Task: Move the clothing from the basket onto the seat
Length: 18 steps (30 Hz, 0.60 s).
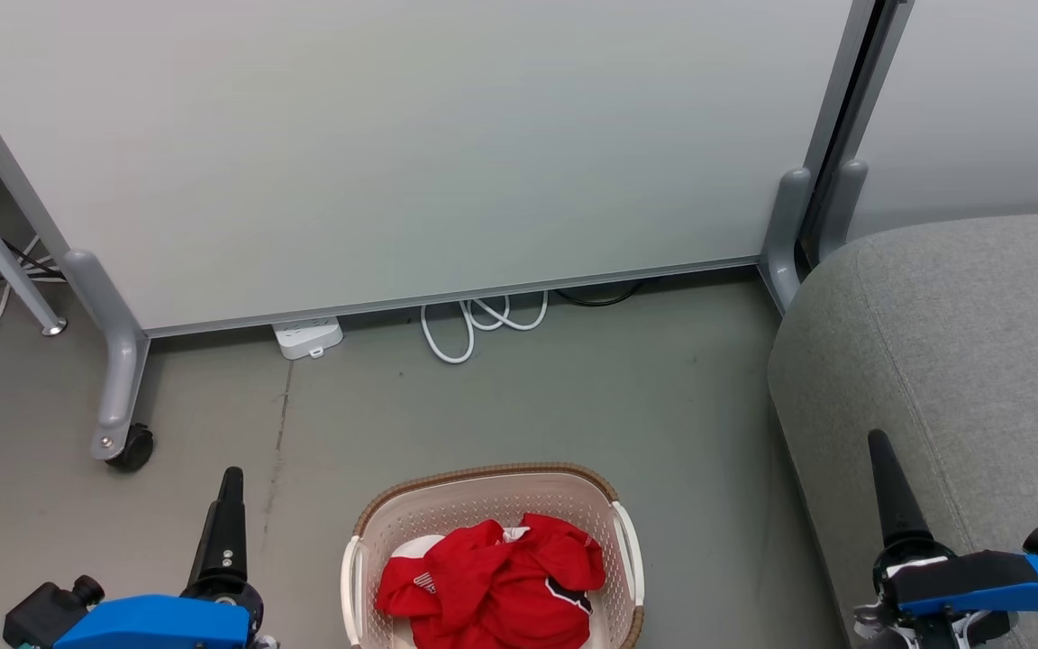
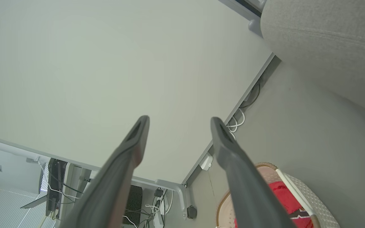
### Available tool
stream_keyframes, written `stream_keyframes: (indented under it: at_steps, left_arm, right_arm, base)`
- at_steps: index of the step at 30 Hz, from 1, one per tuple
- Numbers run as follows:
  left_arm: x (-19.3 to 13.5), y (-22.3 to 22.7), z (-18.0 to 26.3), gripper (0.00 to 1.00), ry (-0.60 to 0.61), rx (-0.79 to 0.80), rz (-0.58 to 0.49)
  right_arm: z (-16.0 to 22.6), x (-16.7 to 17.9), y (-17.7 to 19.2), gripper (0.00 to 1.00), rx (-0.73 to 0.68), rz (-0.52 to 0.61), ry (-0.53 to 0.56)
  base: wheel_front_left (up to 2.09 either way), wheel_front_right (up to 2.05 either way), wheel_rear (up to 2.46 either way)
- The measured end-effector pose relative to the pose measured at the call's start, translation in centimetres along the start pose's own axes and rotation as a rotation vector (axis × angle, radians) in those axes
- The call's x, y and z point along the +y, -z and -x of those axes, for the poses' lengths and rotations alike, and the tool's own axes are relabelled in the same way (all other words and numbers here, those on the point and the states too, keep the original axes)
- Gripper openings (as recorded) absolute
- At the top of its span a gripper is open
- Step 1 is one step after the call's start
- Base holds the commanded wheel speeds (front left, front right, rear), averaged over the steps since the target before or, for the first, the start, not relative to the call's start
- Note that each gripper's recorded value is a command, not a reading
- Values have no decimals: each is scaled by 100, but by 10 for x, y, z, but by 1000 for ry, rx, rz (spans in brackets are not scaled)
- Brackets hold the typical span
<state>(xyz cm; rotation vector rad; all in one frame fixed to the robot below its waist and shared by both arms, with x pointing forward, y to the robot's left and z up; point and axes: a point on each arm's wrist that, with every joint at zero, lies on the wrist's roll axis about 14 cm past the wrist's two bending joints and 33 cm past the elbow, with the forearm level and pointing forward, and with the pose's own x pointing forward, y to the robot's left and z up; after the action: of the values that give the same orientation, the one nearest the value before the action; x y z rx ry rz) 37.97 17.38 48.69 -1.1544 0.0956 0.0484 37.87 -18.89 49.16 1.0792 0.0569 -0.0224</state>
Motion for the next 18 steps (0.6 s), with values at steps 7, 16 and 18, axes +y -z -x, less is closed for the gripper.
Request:
stream_keyframes:
  at_steps: [7, 16, 18]
  left_arm:
    - [-4, 6, 1, 100, 13, 0, -275]
    - [-9, 10, 2, 100, 33, 1, -373]
    - [-10, 9, 3, 100, 37, -4, -401]
  right_arm:
    - [2, 8, 1, 100, 3, 224, -26]
    - [2, 12, 1, 100, -2, 305, -38]
    - [3, 12, 1, 100, 0, 334, -38]
  base:
    - [0, 0, 0]
    - [0, 0, 0]
    - [0, 0, 0]
